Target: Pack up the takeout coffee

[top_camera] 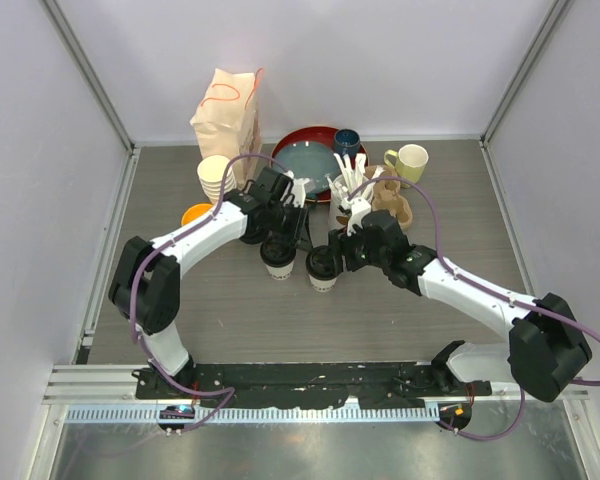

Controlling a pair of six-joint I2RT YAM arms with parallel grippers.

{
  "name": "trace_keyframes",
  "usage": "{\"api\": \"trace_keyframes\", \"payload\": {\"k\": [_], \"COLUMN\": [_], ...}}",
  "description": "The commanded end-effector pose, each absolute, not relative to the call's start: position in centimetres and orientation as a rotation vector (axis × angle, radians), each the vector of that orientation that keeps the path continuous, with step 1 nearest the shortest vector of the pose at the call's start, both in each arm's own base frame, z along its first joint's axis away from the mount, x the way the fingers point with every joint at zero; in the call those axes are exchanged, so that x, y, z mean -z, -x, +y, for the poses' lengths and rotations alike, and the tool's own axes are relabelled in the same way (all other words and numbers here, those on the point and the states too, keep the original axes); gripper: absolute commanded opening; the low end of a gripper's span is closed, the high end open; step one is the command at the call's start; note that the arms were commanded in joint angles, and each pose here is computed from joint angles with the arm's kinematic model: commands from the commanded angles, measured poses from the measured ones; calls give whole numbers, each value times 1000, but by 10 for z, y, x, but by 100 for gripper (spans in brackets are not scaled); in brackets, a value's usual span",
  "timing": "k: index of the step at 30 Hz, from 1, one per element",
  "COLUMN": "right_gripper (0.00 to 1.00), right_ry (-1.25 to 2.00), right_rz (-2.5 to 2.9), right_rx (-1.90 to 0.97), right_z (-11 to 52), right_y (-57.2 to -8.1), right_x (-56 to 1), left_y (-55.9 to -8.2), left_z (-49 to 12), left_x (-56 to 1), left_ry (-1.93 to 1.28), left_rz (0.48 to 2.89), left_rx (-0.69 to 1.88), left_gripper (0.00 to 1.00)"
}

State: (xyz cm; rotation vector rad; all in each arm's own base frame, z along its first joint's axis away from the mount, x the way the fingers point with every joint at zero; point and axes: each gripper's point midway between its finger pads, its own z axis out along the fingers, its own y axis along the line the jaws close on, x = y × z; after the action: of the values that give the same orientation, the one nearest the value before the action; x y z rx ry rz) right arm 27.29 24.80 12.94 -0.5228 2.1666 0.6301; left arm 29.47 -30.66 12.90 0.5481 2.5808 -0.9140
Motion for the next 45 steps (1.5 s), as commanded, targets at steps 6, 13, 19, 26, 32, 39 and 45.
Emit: {"api": "trace_keyframes", "payload": {"k": [6, 13, 19, 26, 32, 39, 45], "right_gripper": [52, 39, 35, 36, 47, 53, 58], "right_ry": [485, 433, 422, 412, 427, 457, 479], "right_rz": [2199, 2241, 2276, 2272, 2217, 2152, 2121], "right_rx": [-637, -642, -634, -622, -642, -651, -648], "right_z": [239, 227, 222, 217, 225, 234, 236], "right_y": [-261, -246, -238, -236, -245, -258, -261], "right_x": [-116, -92, -76, -75, -95, -124, -141], "left_y": [-268, -258, -251, -256, -274, -289, -293], "left_z": [-303, -299, -291, -290, -301, -310, -315], "left_x": [-88, -72, -52, -54, -98, -142, -162], "left_ry": [-535, -528, -507, -519, -570, -609, -628], "left_rz": [2706, 2741, 2791, 2775, 2637, 2497, 2448], "left_rx": [947, 923, 872, 849, 878, 899, 925], "left_gripper": [6, 0, 0, 0, 0, 5, 9]}}
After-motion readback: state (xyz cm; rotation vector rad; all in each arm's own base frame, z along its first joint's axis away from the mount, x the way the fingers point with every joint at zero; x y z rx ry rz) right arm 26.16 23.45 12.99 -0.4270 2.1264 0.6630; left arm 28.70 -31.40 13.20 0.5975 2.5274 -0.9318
